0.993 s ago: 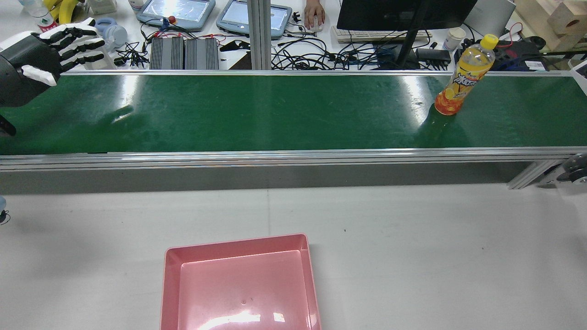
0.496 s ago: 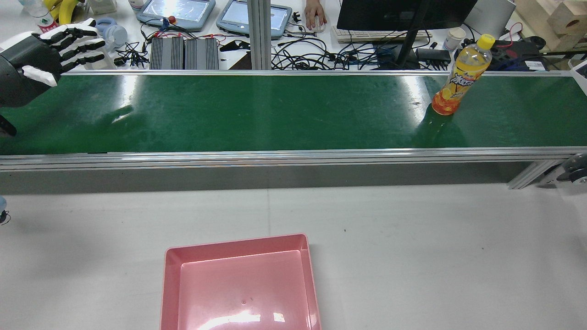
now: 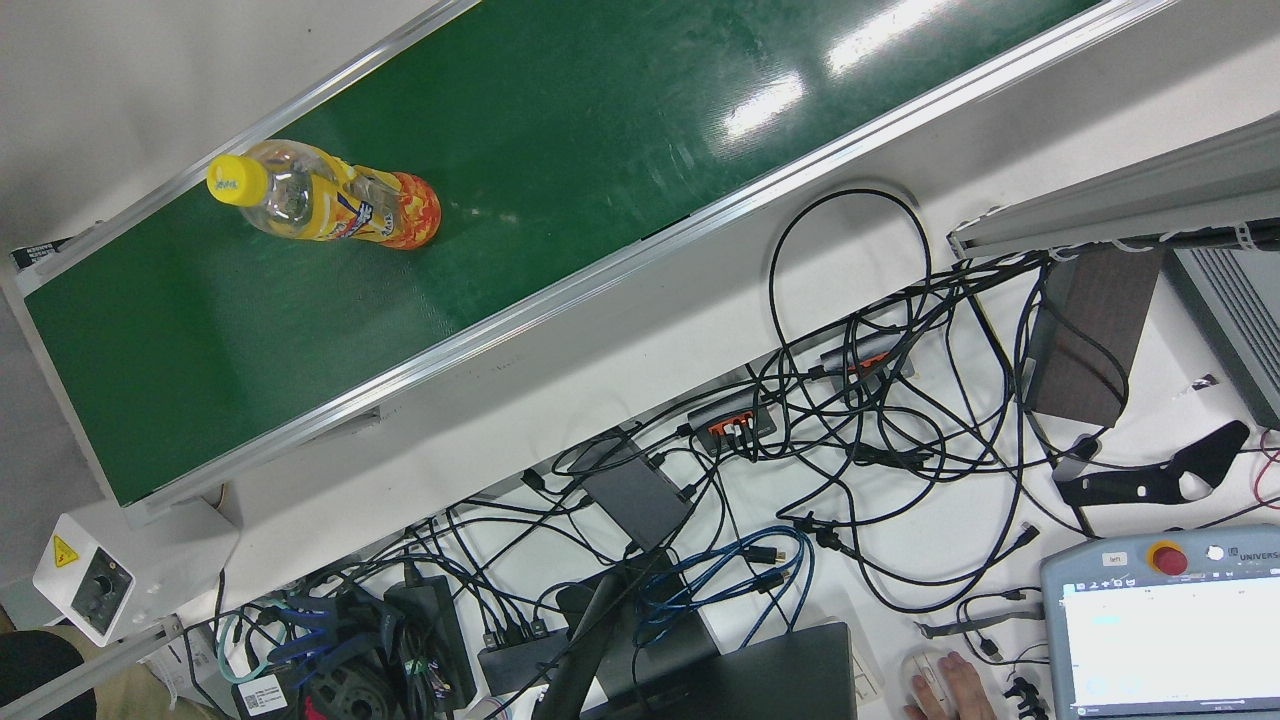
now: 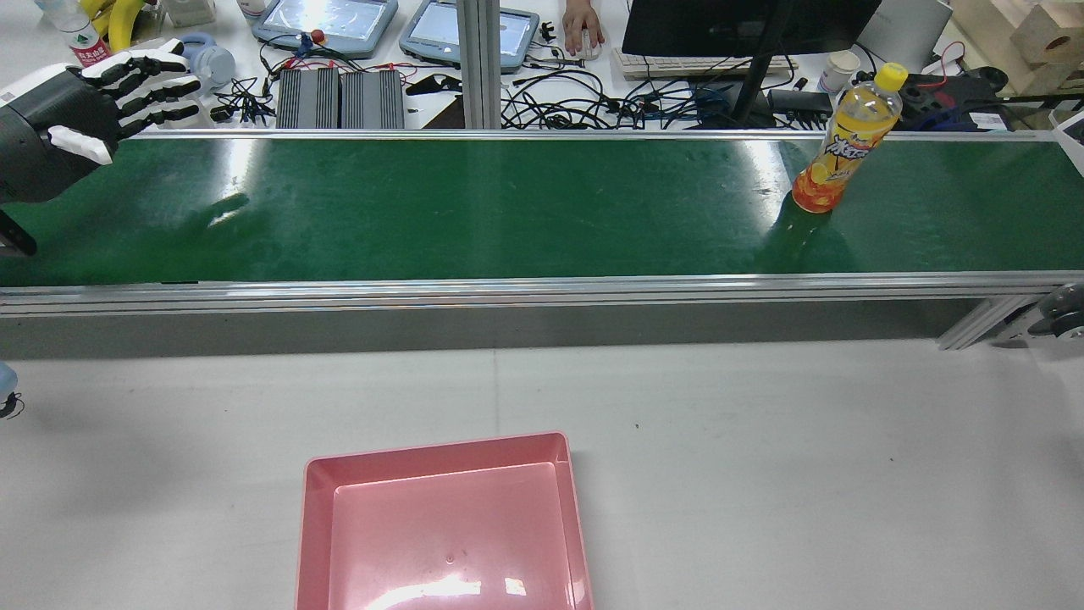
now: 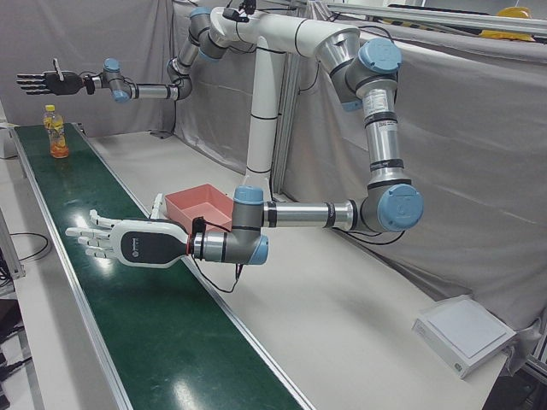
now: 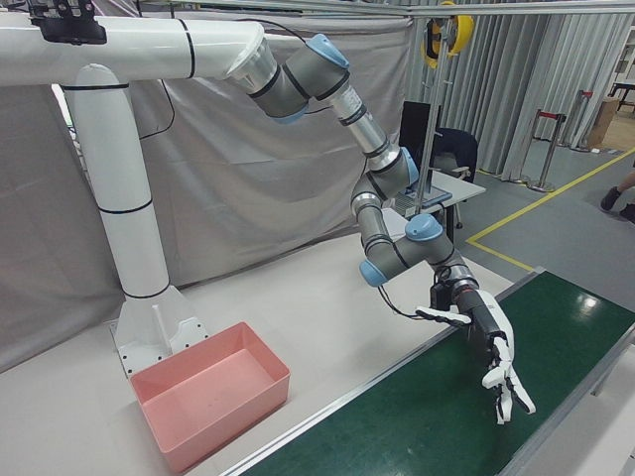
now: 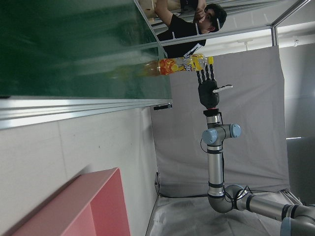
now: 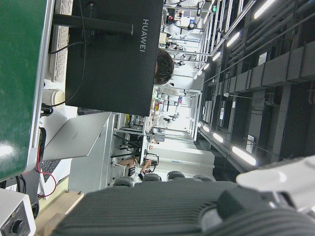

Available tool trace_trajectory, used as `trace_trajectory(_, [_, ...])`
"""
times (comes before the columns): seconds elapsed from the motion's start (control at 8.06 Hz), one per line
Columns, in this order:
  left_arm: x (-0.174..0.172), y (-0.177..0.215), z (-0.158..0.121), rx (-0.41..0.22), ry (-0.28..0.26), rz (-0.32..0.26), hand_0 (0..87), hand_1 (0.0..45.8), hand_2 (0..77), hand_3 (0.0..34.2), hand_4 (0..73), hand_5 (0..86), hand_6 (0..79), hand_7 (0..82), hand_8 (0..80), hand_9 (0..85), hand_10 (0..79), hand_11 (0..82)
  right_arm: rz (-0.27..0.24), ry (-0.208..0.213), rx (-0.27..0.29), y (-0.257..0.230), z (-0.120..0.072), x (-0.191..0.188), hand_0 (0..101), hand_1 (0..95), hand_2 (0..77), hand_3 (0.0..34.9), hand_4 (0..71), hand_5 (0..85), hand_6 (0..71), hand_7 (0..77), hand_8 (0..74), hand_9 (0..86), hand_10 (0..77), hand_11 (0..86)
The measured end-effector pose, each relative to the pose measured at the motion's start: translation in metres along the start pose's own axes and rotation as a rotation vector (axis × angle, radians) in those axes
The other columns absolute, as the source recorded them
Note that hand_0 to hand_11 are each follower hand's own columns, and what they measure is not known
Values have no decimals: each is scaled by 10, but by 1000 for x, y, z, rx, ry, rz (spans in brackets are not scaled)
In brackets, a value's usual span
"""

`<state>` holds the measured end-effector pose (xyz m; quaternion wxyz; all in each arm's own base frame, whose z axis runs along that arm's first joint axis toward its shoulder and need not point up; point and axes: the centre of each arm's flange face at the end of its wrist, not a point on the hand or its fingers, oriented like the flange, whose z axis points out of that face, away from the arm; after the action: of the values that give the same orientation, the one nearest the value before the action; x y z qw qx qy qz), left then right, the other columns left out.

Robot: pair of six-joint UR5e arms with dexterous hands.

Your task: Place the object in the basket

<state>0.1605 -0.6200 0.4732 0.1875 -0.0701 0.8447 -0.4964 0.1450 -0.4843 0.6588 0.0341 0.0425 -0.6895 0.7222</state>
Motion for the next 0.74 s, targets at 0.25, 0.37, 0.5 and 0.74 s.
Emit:
trace_trajectory(0.25, [-2, 0, 0, 0, -3, -1, 488, 71, 5, 53, 131, 295, 33, 22, 109, 114, 87, 142, 0, 0, 0, 0, 0, 0, 3, 0, 5, 0, 0, 0, 0, 5, 0, 0, 0, 0])
trace_trajectory(0.37, [-2, 0, 0, 0, -3, -2, 487, 71, 5, 53, 131, 295, 33, 22, 109, 114, 87, 142, 0, 0, 0, 0, 0, 0, 3, 0, 5, 0, 0, 0, 0, 5, 0, 0, 0, 0])
trace_trajectory(0.5, [-2, 0, 0, 0, -4, -2, 487, 71, 5, 54, 131, 295, 33, 22, 109, 114, 87, 136, 0, 0, 0, 0, 0, 0, 3, 0, 5, 0, 0, 0, 0, 5, 0, 0, 0, 0])
trace_trajectory(0.74, [-2, 0, 1, 0, -4, -2, 487, 71, 5, 56, 131, 295, 33, 22, 109, 114, 87, 142, 0, 0, 0, 0, 0, 0, 3, 0, 5, 0, 0, 0, 0, 5, 0, 0, 0, 0])
